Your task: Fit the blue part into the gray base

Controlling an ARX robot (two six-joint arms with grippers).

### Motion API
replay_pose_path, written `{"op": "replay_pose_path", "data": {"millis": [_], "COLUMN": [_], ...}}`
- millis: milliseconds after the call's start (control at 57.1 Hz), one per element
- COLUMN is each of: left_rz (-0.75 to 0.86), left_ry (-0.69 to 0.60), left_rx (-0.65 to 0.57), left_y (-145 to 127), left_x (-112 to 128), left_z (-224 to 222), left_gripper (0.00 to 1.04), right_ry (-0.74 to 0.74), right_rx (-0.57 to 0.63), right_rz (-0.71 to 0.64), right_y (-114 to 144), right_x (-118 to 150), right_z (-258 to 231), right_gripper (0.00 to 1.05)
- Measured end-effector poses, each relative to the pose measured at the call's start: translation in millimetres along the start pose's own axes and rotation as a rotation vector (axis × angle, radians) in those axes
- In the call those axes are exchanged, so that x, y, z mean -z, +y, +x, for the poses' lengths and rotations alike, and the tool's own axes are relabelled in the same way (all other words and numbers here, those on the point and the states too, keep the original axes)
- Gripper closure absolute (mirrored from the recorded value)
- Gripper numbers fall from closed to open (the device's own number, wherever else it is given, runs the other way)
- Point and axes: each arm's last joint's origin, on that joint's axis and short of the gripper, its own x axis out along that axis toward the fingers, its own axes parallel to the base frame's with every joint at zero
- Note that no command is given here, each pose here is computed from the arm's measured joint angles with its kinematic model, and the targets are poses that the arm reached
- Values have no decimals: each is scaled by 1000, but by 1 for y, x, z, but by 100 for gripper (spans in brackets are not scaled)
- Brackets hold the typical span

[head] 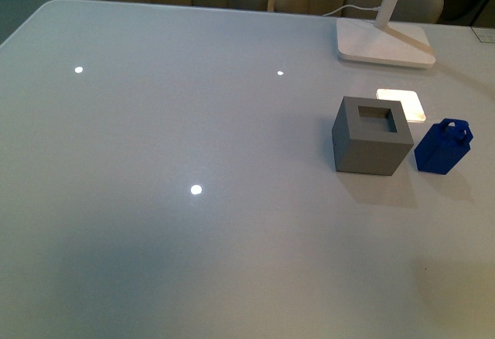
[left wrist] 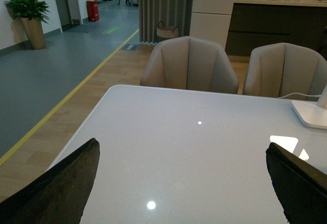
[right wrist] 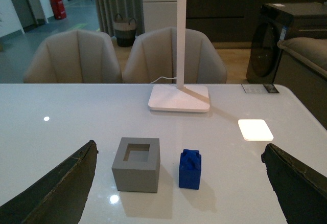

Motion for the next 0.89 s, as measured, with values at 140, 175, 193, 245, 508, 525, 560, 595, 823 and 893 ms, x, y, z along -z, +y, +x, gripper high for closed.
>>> {"op": "replay_pose_path", "data": {"millis": [140,175,193,245,508,525,560,595,823,893], "left_rz": [0,0,0,0,0,0,0,0,0,0], "left_ry": [0,0,0,0,0,0,0,0,0,0], "left_rx": [0,0,0,0,0,0,0,0,0,0], "left_y": [0,0,0,0,0,0,0,0,0,0], "left_x": [0,0,0,0,0,0,0,0,0,0], "left_z": [0,0,0,0,0,0,0,0,0,0], "left_gripper": [7,7,7,7,7,7,7,7,7,7], "right_ry": [0,0,0,0,0,0,0,0,95,369], "right_rx": [0,0,0,0,0,0,0,0,-48,-105], "right_rz": [0,0,0,0,0,0,0,0,-14,-13], "right_y": [0,0,0,0,0,0,0,0,1,2], "right_x": [0,0,0,0,0,0,0,0,0,-2], "right_z": [0,0,0,0,0,0,0,0,0,3], "right_gripper": [9,9,9,9,9,9,9,9,9,9]}}
